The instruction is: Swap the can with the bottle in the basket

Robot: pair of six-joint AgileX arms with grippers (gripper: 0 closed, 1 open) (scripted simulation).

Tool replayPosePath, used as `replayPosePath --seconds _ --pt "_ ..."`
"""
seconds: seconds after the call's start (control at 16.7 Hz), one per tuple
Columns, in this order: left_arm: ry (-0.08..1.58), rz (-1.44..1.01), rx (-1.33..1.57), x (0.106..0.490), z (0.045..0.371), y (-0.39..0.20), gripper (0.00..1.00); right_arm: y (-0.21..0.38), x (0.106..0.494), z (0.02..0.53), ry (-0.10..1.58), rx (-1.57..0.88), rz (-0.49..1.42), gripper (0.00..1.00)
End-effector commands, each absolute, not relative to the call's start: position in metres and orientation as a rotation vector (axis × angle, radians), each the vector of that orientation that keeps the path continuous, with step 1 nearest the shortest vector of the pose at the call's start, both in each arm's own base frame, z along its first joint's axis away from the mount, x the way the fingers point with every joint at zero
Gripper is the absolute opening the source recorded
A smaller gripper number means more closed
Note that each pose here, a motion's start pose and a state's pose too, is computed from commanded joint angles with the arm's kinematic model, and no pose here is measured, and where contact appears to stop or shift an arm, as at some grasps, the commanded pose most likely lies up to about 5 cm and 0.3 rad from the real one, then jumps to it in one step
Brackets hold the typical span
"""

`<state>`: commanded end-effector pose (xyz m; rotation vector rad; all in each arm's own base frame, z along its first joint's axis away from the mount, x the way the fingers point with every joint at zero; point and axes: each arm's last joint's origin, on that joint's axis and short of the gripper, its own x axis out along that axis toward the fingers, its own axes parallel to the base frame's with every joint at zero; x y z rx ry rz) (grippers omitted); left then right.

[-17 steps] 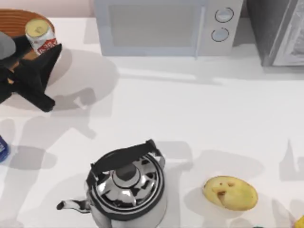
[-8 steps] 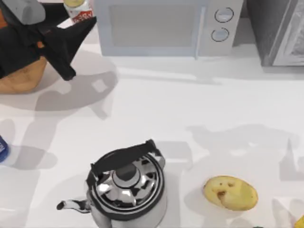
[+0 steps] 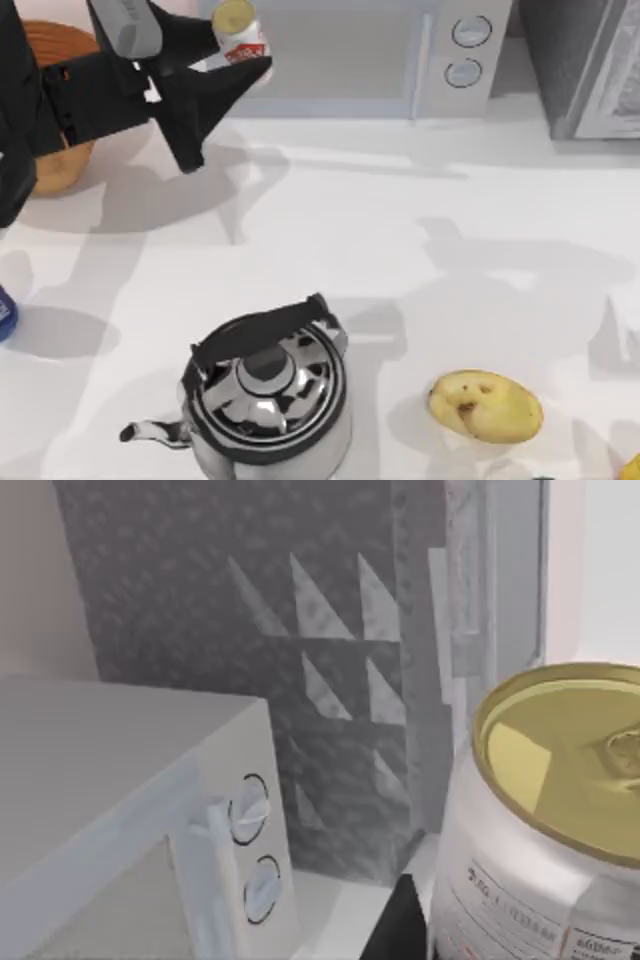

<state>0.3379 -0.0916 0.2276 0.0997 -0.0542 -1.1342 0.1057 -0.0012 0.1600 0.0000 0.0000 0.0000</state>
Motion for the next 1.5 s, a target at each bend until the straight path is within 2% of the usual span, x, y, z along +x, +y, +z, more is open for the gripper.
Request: replayPosePath --seconds 0.84,1.5 --pt "-0.106 -1.393 0.093 0.388 0.155 -0.127 0.0 -0.001 0.106 0.16 0.0 0.0 0.0 1.0" --pt "-0.058 -1.531 0.044 0.395 0.068 -0.148 0.0 -0.001 0.106 0.16 0.0 0.0 0.0 1.0"
